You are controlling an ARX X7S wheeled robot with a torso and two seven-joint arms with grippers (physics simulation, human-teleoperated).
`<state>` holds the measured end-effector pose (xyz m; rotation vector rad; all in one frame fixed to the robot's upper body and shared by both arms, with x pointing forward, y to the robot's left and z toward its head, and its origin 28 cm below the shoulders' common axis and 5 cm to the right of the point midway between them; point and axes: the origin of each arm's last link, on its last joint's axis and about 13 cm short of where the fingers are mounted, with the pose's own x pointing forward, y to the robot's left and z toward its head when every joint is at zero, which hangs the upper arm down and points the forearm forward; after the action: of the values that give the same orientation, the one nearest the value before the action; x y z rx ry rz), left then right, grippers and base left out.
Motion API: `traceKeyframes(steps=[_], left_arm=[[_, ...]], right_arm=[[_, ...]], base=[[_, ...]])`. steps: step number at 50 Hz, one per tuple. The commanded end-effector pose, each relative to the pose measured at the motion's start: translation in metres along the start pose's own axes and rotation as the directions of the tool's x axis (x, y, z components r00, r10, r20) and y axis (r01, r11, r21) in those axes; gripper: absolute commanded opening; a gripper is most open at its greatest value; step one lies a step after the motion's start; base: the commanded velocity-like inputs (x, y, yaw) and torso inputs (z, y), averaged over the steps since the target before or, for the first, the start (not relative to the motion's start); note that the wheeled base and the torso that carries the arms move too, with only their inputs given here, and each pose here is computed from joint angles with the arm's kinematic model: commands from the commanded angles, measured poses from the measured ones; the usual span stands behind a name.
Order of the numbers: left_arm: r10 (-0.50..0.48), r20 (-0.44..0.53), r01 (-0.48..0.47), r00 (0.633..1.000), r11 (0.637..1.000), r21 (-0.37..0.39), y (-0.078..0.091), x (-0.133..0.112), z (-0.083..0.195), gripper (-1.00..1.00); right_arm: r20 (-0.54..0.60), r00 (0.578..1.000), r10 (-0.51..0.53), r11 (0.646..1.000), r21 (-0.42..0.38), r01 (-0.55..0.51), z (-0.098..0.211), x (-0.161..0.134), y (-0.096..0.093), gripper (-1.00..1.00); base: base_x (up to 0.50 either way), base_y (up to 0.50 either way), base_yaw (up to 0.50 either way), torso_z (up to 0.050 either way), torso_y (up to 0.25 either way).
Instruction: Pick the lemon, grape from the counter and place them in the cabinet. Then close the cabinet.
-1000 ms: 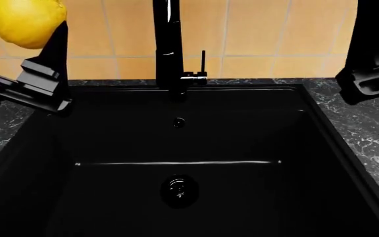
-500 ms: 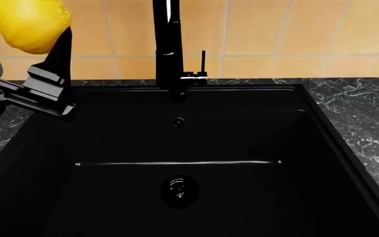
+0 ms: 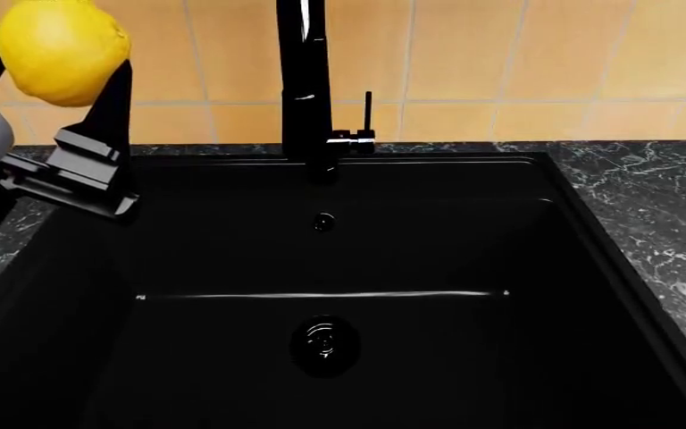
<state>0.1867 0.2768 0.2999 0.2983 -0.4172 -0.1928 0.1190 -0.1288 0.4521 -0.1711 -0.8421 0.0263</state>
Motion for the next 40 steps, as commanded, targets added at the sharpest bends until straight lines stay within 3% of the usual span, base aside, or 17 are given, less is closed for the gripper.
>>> traceKeyframes(steps=[1, 40], left_arm=[[0.012, 0.002, -0.012, 1.000, 1.000, -0.007, 0.001, 0.000, -0.002, -1.00], [0.010, 0.000, -0.010, 1.000, 1.000, -0.008, 0.000, -0.001, -0.003, -1.00]], right_arm=[[0.014, 1.000, -0.026, 0.999, -0.026, 0.026, 0.014, 0.022, 0.002, -1.00], [-0.008, 0.991, -0.132, 0.991, -0.040, 0.131, 0.020, 0.113, -0.003, -1.00]], base=[[0.00, 0.00, 0.00, 0.000, 0.000], [0.00, 0.00, 0.00, 0.000, 0.001]])
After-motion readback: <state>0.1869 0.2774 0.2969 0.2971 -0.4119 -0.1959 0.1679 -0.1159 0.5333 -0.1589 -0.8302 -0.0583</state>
